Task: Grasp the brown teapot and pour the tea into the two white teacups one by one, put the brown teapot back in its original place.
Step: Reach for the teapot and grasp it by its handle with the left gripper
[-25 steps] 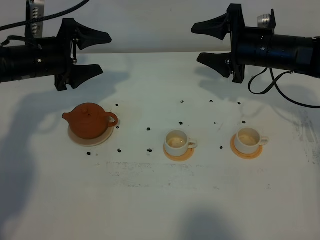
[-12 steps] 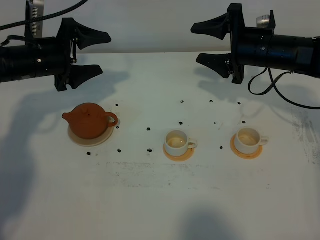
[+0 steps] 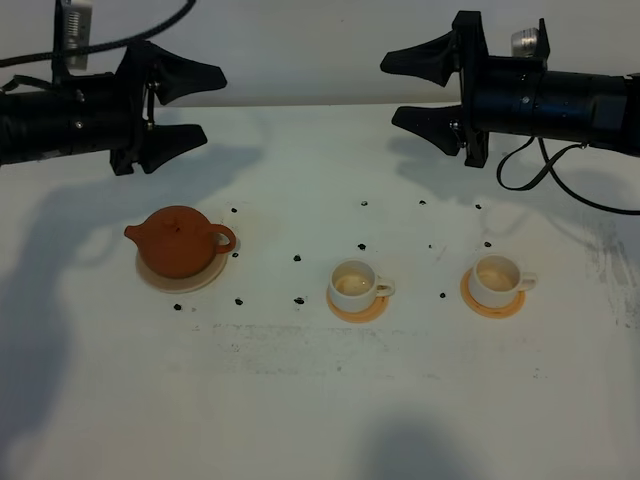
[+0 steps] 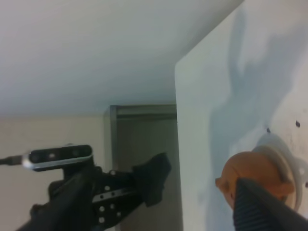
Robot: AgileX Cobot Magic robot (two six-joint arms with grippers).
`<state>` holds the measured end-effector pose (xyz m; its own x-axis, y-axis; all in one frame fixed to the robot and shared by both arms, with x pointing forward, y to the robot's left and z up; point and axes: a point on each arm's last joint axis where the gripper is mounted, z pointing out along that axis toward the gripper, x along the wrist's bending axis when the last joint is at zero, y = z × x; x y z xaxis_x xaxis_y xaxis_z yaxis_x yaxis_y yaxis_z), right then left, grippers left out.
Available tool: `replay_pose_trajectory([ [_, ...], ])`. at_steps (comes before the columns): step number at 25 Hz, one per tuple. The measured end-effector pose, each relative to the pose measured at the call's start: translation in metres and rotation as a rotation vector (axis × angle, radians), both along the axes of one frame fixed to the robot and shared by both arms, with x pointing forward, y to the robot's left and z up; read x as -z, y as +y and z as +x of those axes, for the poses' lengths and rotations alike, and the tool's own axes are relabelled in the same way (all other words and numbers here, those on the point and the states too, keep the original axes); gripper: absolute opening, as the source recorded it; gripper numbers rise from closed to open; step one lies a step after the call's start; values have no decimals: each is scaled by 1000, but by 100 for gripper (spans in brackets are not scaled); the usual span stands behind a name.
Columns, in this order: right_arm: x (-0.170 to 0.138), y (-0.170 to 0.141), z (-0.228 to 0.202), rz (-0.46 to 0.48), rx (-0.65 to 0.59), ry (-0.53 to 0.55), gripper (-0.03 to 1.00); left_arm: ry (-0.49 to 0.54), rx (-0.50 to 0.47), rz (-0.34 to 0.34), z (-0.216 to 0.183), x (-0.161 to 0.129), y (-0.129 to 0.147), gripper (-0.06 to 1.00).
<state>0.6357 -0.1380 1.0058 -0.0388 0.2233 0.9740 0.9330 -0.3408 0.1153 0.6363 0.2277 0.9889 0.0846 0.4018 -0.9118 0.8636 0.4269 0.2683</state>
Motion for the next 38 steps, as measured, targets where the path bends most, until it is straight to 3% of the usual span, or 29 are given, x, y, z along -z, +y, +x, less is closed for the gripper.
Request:
replay_pose_trajectory([
  [4, -1, 1, -1, -19, -28, -81, 53, -72, 25, -10, 0, -5, -1, 75],
  [9, -11, -1, -2, -87, -30, -222, 53, -227, 56, 63, -7, -29, -1, 75],
  [18, -71, -18, -25, -418, -15, -515, 52, -465, 100, 390, -37, -85, 7, 75],
  [24, -101, -32, -50, -650, -47, -617, 52, -596, 139, 580, -63, -118, 13, 74],
  [29, -117, -48, -70, -854, -65, -632, 52, -602, 180, 726, -73, -122, 19, 74],
  [38, -153, -72, -112, -1042, -25, -624, 52, -548, 325, 938, -80, -107, -3, 74],
])
